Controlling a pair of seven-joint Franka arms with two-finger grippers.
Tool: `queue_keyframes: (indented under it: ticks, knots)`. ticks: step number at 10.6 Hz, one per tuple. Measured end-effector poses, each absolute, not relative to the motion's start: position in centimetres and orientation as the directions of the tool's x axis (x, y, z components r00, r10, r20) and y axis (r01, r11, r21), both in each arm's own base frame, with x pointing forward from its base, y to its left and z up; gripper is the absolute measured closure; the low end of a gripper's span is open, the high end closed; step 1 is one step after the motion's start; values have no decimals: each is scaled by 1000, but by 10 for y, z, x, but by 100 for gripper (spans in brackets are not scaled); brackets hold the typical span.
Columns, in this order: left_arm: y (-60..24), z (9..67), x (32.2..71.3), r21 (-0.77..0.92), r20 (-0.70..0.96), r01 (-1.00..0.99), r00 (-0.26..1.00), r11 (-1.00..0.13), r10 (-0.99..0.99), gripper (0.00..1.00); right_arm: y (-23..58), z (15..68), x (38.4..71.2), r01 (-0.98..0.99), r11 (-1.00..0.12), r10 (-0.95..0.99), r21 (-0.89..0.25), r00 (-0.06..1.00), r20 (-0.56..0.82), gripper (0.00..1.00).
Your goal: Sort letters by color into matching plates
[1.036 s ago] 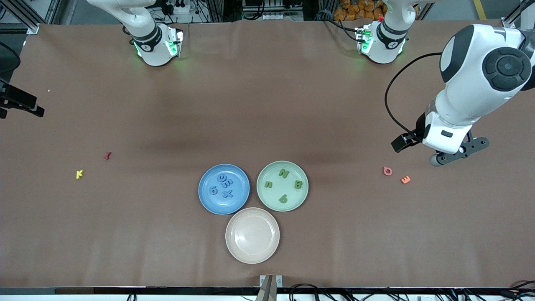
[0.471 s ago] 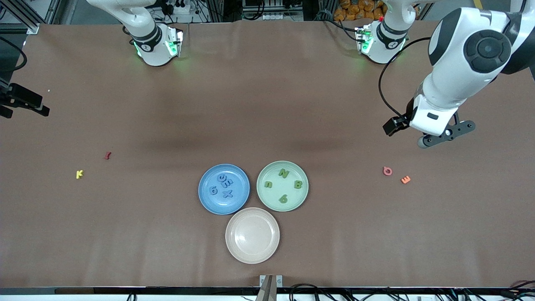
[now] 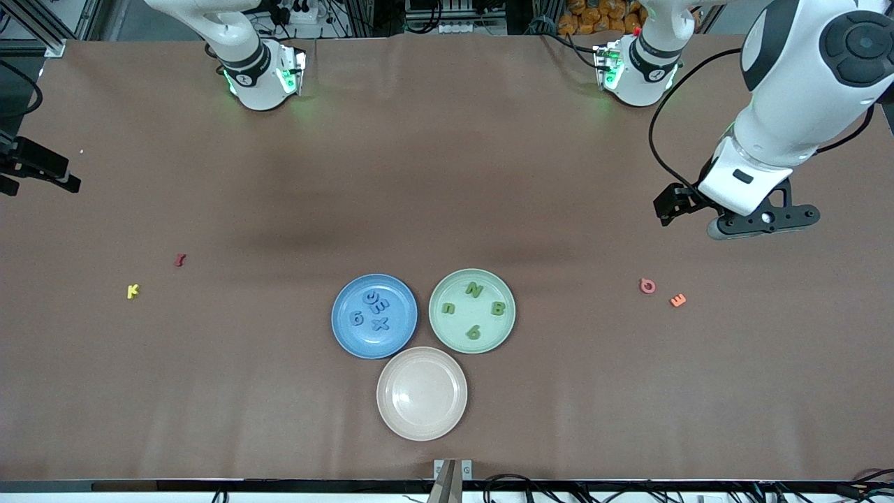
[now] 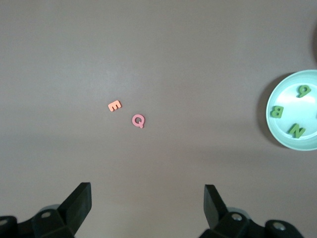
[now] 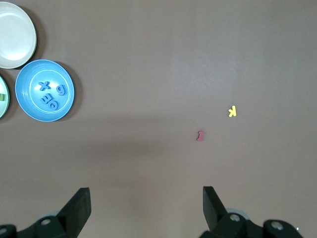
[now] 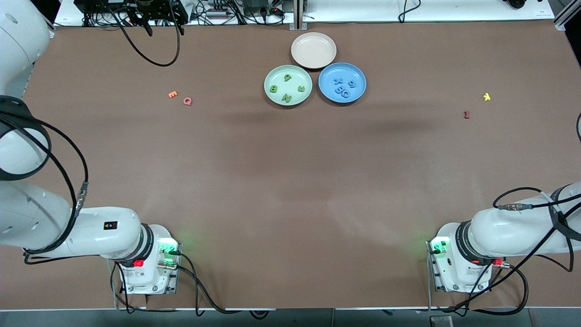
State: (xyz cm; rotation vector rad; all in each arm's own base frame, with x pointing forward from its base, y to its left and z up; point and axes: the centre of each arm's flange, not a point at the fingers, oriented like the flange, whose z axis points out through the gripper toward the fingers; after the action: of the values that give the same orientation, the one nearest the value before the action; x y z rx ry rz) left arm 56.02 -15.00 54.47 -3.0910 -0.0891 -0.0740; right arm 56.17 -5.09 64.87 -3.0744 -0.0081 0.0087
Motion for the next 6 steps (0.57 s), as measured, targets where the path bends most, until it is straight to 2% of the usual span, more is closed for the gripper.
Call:
queue_keyframes:
  ticks: [3,6]
  knots:
    - [-138,556,566,-47,54,34,998,-998,32,0,-51,649,562,4,-998,5,-67,1000,-5,0]
    - [-131,561,570,-52,29,-76,997,-996,-77,0,-52,649,562,3,-998,3,-67,1000,-5,0]
